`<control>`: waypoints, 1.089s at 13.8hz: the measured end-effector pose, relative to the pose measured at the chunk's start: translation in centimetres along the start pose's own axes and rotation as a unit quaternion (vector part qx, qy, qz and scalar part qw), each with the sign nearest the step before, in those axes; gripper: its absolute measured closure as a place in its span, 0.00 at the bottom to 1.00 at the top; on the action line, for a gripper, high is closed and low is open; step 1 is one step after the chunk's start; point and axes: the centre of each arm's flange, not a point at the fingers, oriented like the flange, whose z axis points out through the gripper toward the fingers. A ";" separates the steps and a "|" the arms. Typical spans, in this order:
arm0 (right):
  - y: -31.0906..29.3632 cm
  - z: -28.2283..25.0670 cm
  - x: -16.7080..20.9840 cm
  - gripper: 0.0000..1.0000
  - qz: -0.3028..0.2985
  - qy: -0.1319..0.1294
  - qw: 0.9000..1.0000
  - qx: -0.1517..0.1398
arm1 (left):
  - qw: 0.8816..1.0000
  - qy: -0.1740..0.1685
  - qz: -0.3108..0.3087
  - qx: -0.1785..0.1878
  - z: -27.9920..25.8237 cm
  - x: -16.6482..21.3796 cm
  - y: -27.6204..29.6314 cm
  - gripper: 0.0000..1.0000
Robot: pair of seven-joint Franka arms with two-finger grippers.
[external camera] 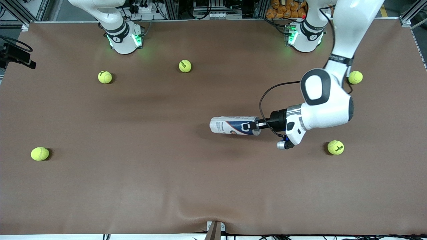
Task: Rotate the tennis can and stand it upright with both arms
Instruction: 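Grasp the can's base end with the left gripper while the right gripper withdraws, then rotate the can upright with the left gripper and lower it onto the table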
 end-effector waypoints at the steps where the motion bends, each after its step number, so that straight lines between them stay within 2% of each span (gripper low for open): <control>1: -0.1 0.0 0.0 0.00 -0.001 0.000 1.000 0.000 | 1.000 0.002 0.007 0.022 -0.9 -0.3 0.9 0.94; 5: -0.3 -0.6 0.0 0.00 0.001 0.011 1.000 -0.001 | 0.990 0.029 0.061 0.120 -2.3 -2.0 5.0 0.94; 9: -0.7 -1.5 0.0 0.00 0.052 0.028 0.998 0.001 | 0.974 0.055 0.105 0.193 1.2 -6.3 9.5 0.94; 15: -1.0 -2.6 -0.3 0.00 0.053 0.041 0.998 0.003 | 0.945 0.129 0.079 0.289 10.4 -12.0 13.4 0.94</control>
